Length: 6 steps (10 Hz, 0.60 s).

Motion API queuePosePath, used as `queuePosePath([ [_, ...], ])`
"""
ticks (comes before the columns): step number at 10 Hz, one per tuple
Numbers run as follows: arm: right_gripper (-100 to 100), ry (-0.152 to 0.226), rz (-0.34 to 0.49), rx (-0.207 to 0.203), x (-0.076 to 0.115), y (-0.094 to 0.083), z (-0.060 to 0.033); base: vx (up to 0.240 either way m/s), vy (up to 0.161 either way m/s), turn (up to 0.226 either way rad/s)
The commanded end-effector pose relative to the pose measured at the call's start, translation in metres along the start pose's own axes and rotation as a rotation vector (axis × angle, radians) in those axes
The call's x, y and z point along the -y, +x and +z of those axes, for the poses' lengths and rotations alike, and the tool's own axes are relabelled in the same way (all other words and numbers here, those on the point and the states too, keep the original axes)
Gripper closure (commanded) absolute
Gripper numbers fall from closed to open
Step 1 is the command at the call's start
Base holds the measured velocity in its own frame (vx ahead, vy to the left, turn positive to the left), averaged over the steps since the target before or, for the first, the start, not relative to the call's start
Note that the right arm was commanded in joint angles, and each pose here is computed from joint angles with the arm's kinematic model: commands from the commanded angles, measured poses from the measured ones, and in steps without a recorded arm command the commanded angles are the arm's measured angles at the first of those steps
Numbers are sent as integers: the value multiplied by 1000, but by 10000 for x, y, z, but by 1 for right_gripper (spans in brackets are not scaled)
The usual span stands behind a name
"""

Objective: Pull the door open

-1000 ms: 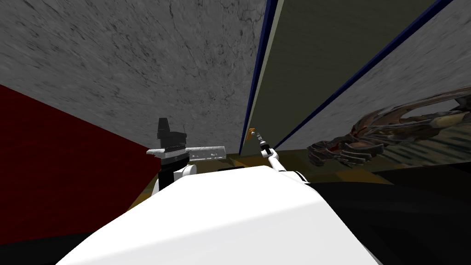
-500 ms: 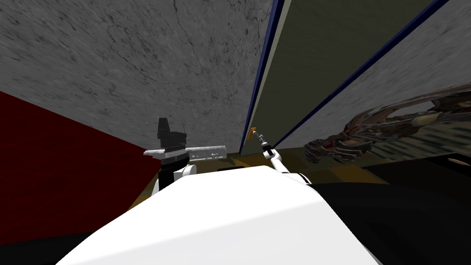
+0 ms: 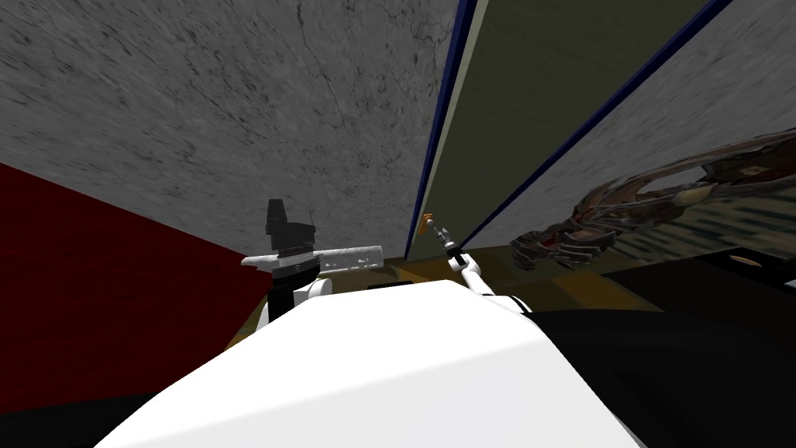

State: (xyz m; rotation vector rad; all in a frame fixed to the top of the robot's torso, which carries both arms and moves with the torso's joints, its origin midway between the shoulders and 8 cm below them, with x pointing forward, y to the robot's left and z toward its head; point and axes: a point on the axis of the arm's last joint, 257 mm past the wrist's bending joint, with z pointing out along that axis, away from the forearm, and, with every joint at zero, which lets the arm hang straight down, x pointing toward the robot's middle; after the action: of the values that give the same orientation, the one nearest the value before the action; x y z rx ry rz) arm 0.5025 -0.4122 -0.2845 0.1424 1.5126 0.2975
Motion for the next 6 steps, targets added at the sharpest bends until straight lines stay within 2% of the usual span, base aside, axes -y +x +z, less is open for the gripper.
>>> queuePosePath([
  [1,-100,-7,-74,-14,24,13,-44,-28,50,-41],
  [6,-100,-31,-273,-63,117,72,-211,-31,68,-62],
])
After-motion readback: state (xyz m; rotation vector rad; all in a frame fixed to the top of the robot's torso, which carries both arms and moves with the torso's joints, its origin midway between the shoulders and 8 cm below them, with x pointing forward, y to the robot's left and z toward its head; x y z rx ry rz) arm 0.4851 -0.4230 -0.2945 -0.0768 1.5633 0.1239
